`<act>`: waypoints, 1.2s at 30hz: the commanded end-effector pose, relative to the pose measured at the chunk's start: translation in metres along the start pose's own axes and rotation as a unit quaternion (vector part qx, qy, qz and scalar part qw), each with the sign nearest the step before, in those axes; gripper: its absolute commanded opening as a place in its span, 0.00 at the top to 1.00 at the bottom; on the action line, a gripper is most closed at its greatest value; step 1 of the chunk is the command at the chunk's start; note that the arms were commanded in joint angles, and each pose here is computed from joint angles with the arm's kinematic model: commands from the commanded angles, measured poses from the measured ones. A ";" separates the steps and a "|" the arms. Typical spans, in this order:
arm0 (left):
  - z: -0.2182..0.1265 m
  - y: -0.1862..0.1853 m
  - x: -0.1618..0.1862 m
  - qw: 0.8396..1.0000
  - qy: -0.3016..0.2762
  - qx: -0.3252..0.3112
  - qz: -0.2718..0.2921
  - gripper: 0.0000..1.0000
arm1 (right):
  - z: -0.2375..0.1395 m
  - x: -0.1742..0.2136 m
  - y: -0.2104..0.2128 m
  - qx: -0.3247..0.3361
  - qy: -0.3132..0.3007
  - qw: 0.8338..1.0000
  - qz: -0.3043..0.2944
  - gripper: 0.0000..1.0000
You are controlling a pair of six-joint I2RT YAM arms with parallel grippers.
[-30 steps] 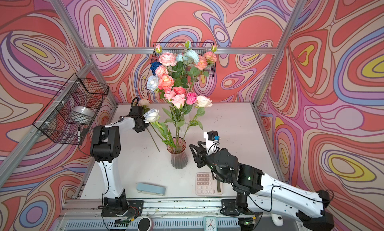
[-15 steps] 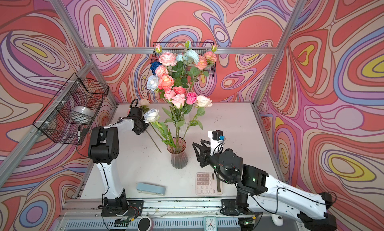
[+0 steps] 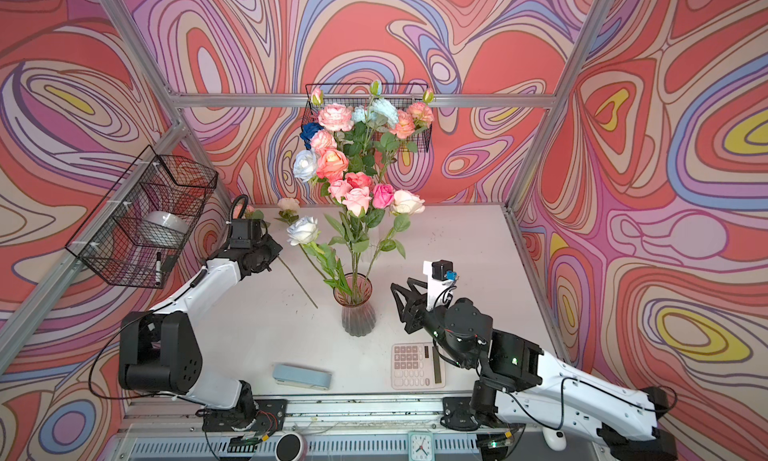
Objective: Arrange the flowers into the vase
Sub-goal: 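Lift the pink rose upright with the left gripper while the right approaches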
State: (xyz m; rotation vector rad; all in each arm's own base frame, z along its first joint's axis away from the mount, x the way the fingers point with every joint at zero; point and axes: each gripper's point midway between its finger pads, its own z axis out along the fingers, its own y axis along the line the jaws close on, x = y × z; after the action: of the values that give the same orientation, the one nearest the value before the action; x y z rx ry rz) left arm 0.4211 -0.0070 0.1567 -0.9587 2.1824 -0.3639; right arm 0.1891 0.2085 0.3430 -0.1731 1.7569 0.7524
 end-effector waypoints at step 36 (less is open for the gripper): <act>-0.347 -0.034 0.092 0.853 -0.068 0.491 0.167 1.00 | 0.058 0.096 0.218 -0.326 0.202 0.919 -0.088 0.42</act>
State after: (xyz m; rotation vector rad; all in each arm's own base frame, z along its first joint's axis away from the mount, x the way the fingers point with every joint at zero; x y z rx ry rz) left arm 0.1692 -0.0897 0.3435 -0.2014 1.7048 -0.9833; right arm 0.1151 0.4206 0.3198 -0.9050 1.8399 1.1308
